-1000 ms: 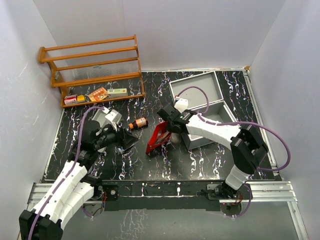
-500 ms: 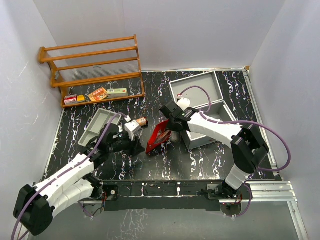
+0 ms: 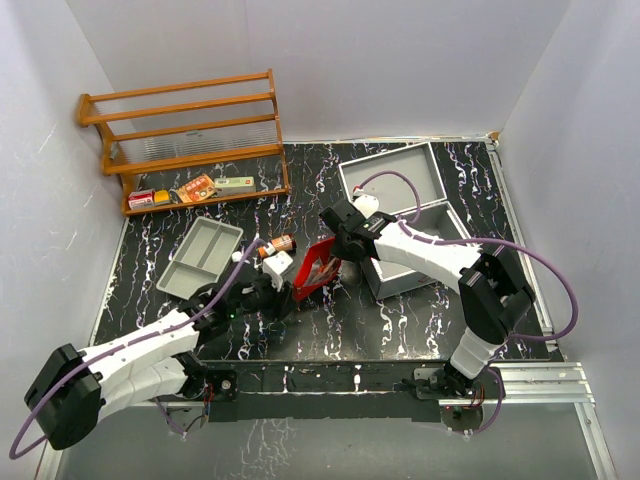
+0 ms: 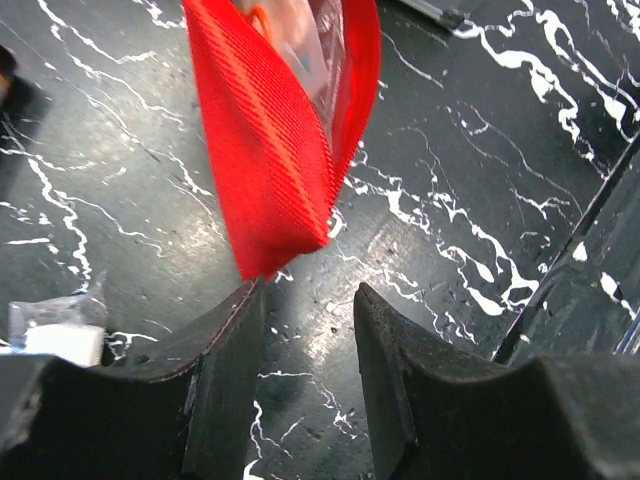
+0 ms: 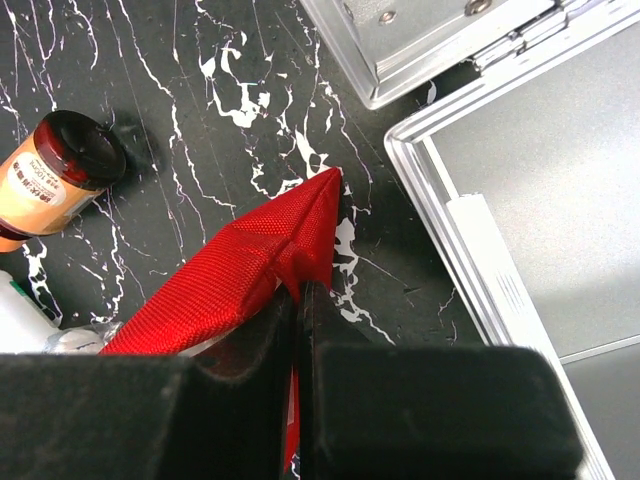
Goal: Organize the medicine kit
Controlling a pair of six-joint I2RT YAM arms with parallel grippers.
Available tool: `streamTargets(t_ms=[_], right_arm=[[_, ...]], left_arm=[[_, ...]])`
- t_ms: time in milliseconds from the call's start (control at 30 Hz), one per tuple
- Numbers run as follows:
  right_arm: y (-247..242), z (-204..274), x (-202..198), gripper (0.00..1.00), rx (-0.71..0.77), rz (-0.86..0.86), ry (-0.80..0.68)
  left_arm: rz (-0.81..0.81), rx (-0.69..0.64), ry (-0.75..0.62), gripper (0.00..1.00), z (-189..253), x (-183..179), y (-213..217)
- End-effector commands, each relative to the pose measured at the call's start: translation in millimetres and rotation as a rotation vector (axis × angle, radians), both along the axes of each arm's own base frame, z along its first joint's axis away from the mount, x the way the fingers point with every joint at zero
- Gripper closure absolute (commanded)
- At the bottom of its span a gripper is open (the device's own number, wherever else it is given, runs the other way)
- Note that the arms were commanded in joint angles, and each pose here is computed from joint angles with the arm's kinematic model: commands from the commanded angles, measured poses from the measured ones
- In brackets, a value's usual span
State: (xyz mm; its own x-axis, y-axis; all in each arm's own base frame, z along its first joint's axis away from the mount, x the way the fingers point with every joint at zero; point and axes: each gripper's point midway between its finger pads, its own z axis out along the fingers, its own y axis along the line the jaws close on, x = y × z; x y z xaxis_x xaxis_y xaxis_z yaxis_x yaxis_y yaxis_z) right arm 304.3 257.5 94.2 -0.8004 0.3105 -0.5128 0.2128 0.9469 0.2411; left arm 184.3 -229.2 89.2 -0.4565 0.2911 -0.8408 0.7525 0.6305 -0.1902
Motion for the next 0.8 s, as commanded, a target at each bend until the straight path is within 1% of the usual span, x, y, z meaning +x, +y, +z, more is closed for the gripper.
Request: streamTargets(t_ms=[0, 100, 167, 267, 400, 567, 767], right_arm=[[8.9, 8.8, 9.5, 1.0, 0.039, -0.002, -0.021], [8.3, 10.2, 9.9, 1.0, 0.041, -0.001, -0.023], [9.0, 10.9, 9.8, 1.0, 0.044, 0.002, -0.024], [9.7, 10.2, 9.5, 1.0, 0.049, 0.005, -0.022], [9.4, 9.9, 8.3, 1.0, 0.051, 0.006, -0.02], [9.5, 13.1, 9.0, 1.0, 0.061, 0.005, -0.026], [10.7, 13.7, 7.9, 1.0, 0.067, 0.011, -0.024]], left_arm=[[0.013, -0.02, -0.067, 0.61, -2.4, 6.6, -5.7], [0.024, -0.027, -0.092, 0.63, -8.2, 10.2, -5.3], [0.033, -0.025, -0.116, 0.66, -12.1, 13.8, -4.1], [0.045, -0.037, -0.185, 0.7, -11.1, 22.6, -4.2], [0.011, -0.062, -0.229, 0.71, -8.8, 24.6, -11.1], [0.015, -0.08, -0.255, 0.7, -8.9, 25.4, -10.5], [0.018, -0.089, -0.28, 0.75, -6.0, 26.8, -9.9]])
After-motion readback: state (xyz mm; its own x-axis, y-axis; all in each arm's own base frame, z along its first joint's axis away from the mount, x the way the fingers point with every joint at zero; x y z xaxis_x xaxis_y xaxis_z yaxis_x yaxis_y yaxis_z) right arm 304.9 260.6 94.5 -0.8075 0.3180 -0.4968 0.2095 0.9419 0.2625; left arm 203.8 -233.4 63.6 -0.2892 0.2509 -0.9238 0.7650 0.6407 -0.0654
